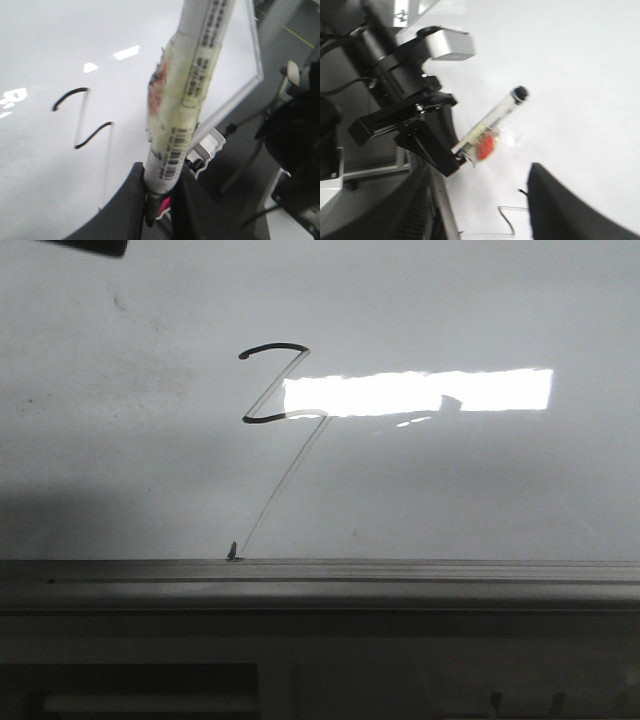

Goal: Write number 3 on whiteboard

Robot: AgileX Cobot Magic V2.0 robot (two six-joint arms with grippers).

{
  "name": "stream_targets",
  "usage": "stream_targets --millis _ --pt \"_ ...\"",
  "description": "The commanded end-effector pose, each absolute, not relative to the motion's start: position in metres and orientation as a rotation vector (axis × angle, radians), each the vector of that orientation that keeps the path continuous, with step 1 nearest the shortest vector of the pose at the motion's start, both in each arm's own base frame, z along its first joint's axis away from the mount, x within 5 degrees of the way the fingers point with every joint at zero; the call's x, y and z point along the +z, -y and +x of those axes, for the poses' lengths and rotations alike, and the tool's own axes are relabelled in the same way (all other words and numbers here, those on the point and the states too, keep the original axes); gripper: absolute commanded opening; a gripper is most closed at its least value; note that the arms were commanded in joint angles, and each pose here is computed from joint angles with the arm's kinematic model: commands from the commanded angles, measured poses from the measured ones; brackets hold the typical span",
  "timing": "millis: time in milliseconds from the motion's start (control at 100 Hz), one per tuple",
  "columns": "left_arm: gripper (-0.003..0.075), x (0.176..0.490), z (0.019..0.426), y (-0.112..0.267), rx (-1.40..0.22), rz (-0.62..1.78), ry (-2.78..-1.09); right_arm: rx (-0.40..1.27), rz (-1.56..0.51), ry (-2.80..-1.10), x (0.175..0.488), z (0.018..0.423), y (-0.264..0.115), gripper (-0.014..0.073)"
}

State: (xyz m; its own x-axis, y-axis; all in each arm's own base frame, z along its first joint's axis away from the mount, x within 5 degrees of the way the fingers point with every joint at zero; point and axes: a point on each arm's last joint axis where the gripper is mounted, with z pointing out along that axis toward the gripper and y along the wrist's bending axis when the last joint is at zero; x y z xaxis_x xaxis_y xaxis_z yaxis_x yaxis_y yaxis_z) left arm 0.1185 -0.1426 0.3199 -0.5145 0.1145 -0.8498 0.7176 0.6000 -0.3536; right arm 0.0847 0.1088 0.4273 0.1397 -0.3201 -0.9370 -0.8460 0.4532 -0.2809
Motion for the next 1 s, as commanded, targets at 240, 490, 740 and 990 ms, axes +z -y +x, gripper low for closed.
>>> stream_targets --millis 240,490,740,990 --pt "-0.0021 0.295 0.151 0.144 -0.789 0.366 -1.956 0.393 -0.761 -1.57 0.41 0.091 -0.07 -0.0061" --pt "-0.0021 0.274 0.171 0.152 -0.696 0.316 -1.99 0.381 -0.755 -1.611 0.4 0.095 -0.07 -0.0061" --pt "-0.0021 0.261 0.185 0.157 -0.622 0.279 -1.992 0.382 -0.756 -1.614 0.399 0.095 -0.07 -0.0061" --pt "0.0011 0.254 0.189 0.16 -0.606 0.281 -2.017 0.378 -0.748 -1.611 0.399 0.096 -0.07 -0.0061"
